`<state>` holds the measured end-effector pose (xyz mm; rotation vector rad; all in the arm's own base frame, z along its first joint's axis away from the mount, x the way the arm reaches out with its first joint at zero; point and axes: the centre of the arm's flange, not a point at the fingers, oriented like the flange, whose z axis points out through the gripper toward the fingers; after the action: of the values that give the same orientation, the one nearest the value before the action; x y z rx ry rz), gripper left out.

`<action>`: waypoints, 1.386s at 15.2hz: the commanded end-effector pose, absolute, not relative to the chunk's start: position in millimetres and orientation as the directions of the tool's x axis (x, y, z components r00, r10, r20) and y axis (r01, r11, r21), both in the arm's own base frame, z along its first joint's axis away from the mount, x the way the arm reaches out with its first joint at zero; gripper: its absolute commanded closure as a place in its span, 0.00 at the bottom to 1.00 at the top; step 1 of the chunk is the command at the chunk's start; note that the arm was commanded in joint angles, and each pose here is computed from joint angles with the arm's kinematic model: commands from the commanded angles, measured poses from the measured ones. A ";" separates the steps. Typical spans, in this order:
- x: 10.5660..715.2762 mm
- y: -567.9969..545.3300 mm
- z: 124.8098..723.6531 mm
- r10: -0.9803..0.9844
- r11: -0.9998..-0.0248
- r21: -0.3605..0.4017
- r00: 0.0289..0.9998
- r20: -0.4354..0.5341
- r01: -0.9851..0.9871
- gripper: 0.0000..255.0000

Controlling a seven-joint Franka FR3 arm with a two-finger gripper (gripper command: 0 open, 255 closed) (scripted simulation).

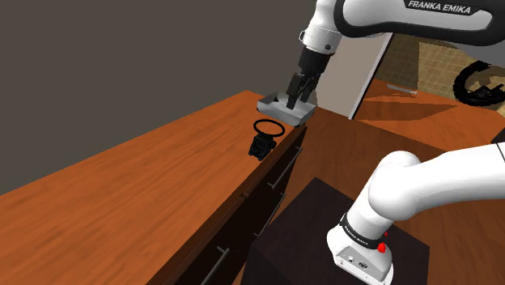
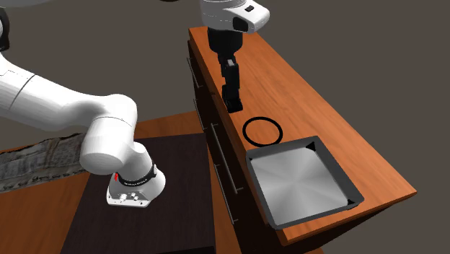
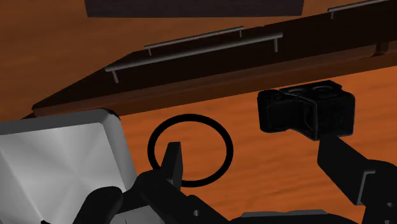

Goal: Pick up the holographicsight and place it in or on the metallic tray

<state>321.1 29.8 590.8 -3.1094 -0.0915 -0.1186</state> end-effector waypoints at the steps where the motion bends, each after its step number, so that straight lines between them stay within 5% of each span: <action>1: 321.1 29.8 590.8 0.058 -0.998 -0.026 0.995 0.077 0.060 0.00; 11: 351.8 156.0 542.6 0.182 -0.983 0.045 0.983 0.032 0.180 0.00; 21: 353.4 154.5 502.6 0.182 -0.983 0.045 0.983 0.032 0.180 0.00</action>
<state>353.3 154.9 503.4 -3.1697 -0.2893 -0.0571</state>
